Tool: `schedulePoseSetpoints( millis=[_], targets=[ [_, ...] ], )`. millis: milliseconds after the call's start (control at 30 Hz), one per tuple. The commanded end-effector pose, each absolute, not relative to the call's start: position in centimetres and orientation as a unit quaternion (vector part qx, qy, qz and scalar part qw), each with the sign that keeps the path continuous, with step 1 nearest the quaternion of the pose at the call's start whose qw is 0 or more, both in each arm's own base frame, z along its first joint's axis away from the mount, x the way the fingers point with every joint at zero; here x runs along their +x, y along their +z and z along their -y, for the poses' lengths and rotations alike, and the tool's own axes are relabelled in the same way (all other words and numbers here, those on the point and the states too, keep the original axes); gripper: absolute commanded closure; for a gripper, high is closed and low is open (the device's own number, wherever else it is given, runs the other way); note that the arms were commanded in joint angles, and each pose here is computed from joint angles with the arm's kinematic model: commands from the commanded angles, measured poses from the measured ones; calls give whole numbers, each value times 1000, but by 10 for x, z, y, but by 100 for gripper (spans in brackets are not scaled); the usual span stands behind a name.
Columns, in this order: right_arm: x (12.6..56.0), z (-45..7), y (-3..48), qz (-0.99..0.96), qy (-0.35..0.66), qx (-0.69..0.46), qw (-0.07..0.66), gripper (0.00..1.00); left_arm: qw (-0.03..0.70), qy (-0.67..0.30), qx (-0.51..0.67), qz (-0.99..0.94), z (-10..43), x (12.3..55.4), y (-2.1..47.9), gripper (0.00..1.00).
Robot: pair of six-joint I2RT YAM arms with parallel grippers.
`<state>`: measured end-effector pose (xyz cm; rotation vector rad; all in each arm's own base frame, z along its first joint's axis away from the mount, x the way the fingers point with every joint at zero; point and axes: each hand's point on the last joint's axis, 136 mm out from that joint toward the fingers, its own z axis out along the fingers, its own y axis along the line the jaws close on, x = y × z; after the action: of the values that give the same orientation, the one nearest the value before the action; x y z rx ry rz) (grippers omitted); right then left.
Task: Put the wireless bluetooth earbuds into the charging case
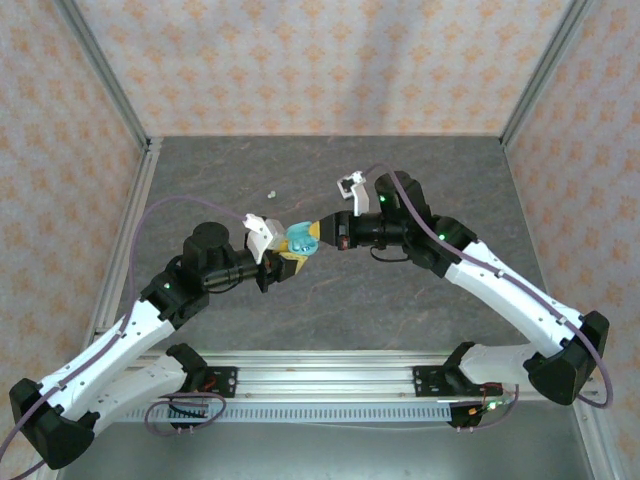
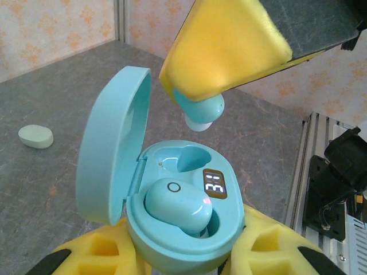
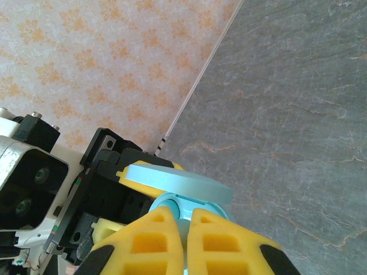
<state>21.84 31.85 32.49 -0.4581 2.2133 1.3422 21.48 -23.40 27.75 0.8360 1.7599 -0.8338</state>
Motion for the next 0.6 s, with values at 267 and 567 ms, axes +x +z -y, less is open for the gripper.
schedulePoseSetpoints(
  millis=[267,567],
  targets=[
    [212,-324,324,-805,498,-193,260,92,523,-363,341,-692,237,211,312,97],
    [211,-326,323,-805,500,-191,258,92,523,-366,340,-690,237,211,313,97]
  ],
)
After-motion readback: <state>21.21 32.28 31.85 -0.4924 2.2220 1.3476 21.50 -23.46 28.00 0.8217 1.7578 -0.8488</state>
